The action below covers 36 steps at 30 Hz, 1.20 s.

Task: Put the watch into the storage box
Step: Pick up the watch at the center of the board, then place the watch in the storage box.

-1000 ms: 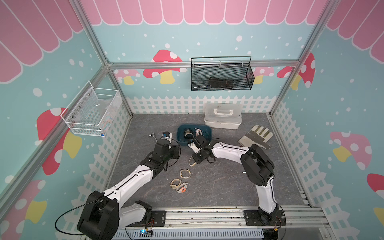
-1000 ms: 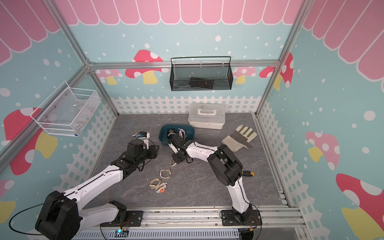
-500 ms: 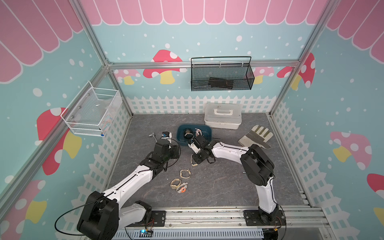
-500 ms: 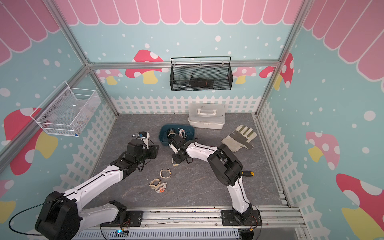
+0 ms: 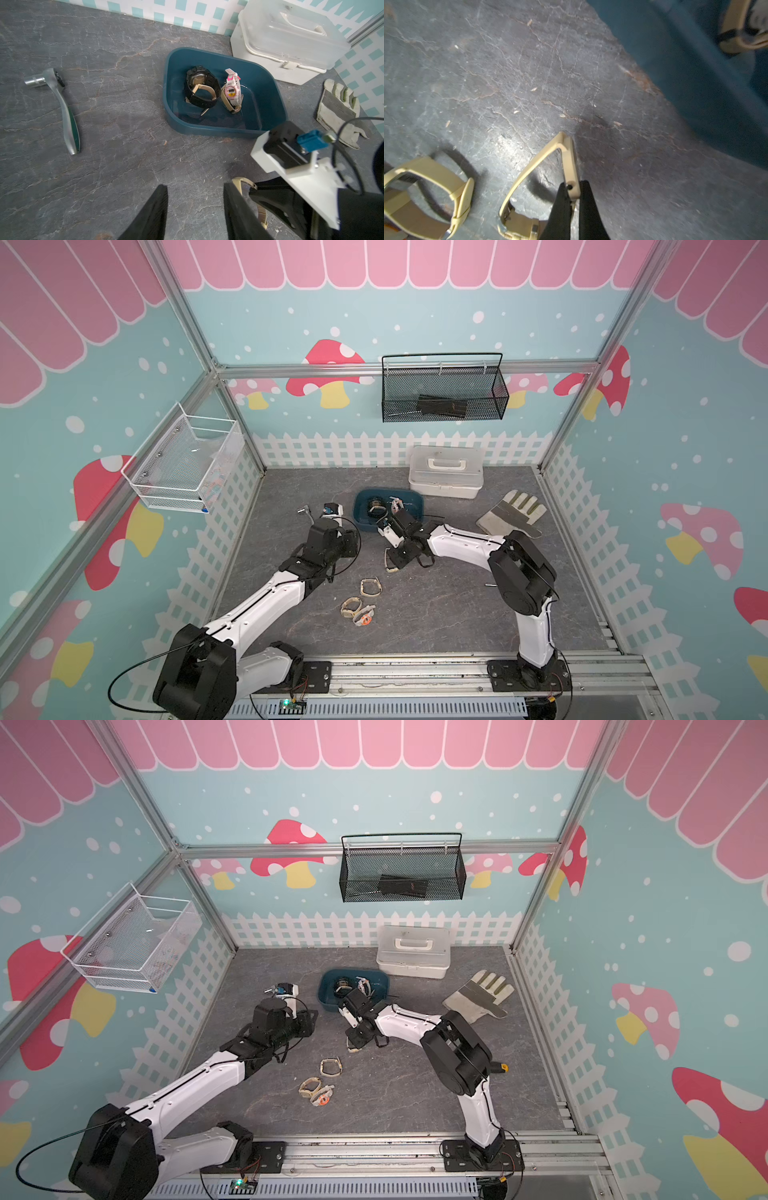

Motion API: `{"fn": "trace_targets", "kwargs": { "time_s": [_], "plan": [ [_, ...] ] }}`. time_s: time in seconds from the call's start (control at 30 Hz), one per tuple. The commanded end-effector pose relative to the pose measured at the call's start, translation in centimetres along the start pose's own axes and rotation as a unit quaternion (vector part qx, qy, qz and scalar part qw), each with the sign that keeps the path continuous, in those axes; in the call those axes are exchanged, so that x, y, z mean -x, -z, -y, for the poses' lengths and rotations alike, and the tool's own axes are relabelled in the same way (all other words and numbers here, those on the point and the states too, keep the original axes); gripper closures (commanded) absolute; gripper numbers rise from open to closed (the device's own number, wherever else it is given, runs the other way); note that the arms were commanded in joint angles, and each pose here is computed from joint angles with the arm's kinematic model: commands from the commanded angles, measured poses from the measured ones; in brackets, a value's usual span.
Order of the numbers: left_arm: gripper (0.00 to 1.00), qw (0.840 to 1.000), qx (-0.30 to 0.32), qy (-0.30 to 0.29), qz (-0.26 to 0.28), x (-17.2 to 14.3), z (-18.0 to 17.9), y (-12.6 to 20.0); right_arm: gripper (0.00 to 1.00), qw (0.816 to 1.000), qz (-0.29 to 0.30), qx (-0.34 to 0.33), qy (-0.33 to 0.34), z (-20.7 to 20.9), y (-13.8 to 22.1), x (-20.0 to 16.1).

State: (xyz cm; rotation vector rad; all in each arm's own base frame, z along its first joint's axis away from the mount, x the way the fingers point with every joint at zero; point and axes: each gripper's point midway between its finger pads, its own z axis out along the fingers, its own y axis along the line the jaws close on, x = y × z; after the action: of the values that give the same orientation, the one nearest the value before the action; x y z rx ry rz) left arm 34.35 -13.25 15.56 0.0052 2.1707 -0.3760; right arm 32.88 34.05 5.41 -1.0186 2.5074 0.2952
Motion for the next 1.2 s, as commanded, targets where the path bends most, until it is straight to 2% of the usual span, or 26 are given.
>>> {"fn": "trace_targets", "kwargs": {
  "time_s": [0.0,0.23,0.53,0.67,0.7,0.93,1.17],
  "plan": [
    [0.53,1.000,0.004,-0.006,0.011,0.5,-0.1,0.6,1.00,0.998,0.056,-0.018,0.023,0.3,4.8,2.5],
    [0.53,1.000,0.001,-0.005,0.017,0.8,0.2,0.7,1.00,0.992,0.117,-0.032,0.027,1.9,10.3,5.9],
    [0.53,1.000,-0.001,-0.004,0.019,0.9,0.3,0.7,1.00,0.984,0.160,-0.069,0.019,6.1,14.3,10.8],
    [0.53,1.000,-0.001,-0.006,0.020,1.0,0.3,0.8,1.00,0.982,0.156,-0.101,0.017,8.4,14.4,12.7],
    [0.53,1.000,-0.001,-0.006,0.020,1.0,0.4,0.8,1.00,0.984,0.140,-0.107,0.015,9.0,13.0,12.7],
    [0.53,1.000,0.005,-0.010,0.024,1.1,0.1,1.2,1.00,0.987,0.109,-0.118,-0.022,13.1,9.6,13.0],
    [0.53,1.000,0.008,-0.009,0.024,1.0,0.0,1.1,1.00,0.987,0.068,-0.149,0.001,16.1,6.2,12.8]
  ]
}}
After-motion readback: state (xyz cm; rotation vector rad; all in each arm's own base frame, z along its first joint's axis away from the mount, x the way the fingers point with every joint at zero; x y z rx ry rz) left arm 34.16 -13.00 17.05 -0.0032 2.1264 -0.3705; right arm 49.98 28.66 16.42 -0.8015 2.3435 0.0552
